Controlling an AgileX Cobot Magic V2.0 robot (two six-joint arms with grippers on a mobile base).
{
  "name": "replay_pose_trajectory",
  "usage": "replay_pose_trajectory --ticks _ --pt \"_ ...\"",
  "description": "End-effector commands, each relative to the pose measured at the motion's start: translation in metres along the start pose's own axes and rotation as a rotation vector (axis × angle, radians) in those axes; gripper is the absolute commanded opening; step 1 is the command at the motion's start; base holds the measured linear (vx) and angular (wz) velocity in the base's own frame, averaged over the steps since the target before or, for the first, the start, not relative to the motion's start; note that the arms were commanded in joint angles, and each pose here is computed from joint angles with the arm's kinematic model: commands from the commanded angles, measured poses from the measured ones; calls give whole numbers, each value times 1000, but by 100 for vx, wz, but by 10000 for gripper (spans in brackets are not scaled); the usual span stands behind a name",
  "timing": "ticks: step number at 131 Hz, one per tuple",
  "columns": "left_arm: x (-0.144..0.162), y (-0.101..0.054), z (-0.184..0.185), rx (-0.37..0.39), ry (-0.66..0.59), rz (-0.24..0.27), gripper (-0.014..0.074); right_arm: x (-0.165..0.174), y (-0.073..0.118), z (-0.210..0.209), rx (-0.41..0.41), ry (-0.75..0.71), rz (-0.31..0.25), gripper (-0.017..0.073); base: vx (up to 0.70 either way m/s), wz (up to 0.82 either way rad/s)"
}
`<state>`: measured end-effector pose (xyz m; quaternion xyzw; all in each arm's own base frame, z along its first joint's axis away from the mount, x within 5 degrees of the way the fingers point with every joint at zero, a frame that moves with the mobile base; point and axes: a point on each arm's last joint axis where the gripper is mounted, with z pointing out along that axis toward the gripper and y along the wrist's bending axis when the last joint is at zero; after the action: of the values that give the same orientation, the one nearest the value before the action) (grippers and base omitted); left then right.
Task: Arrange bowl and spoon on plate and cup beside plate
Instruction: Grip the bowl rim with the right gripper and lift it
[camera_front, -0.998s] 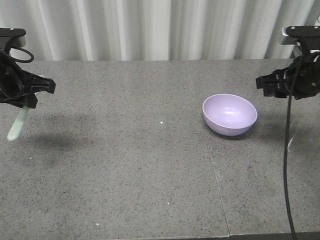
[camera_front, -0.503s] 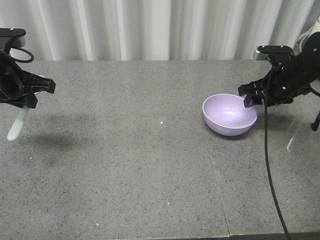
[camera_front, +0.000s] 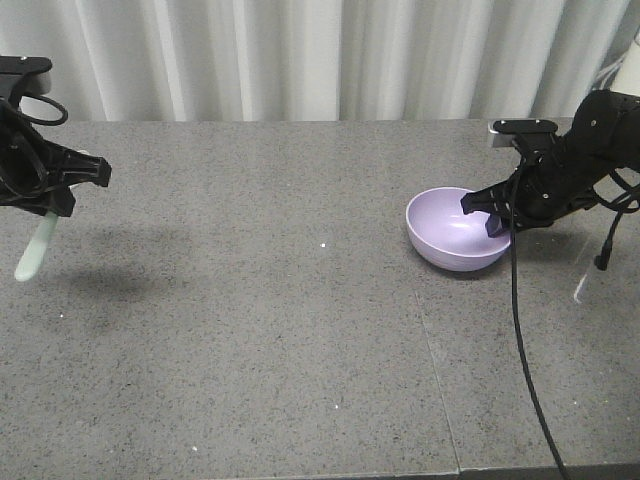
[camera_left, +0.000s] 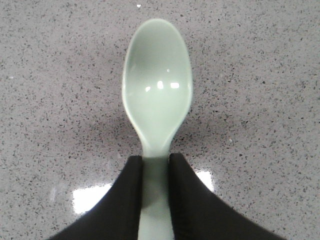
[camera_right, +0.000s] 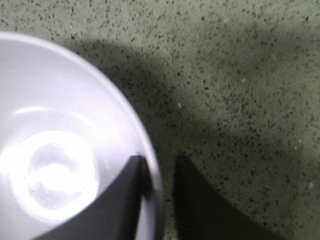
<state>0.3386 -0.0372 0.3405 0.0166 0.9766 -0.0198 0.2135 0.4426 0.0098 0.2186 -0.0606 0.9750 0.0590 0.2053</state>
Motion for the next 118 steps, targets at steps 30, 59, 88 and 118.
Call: replay_pose_trajectory --ticks 30,59,88,118 --pt "-4 -3 -24 11 -98 -1 -7 -15 6 -54 11 -147 -18 -7 0 0" --pt "-4 -3 -24 11 -98 -1 -7 -17 15 -108 6 -273 -24 -7 0 0" --pt "-4 -3 -24 11 -98 -1 -7 -9 25 -169 14 -387 -45 -7 0 0" --pt "-4 -3 -24 11 -98 -1 -7 0 30 -189 8 -379 -56 -7 0 0"
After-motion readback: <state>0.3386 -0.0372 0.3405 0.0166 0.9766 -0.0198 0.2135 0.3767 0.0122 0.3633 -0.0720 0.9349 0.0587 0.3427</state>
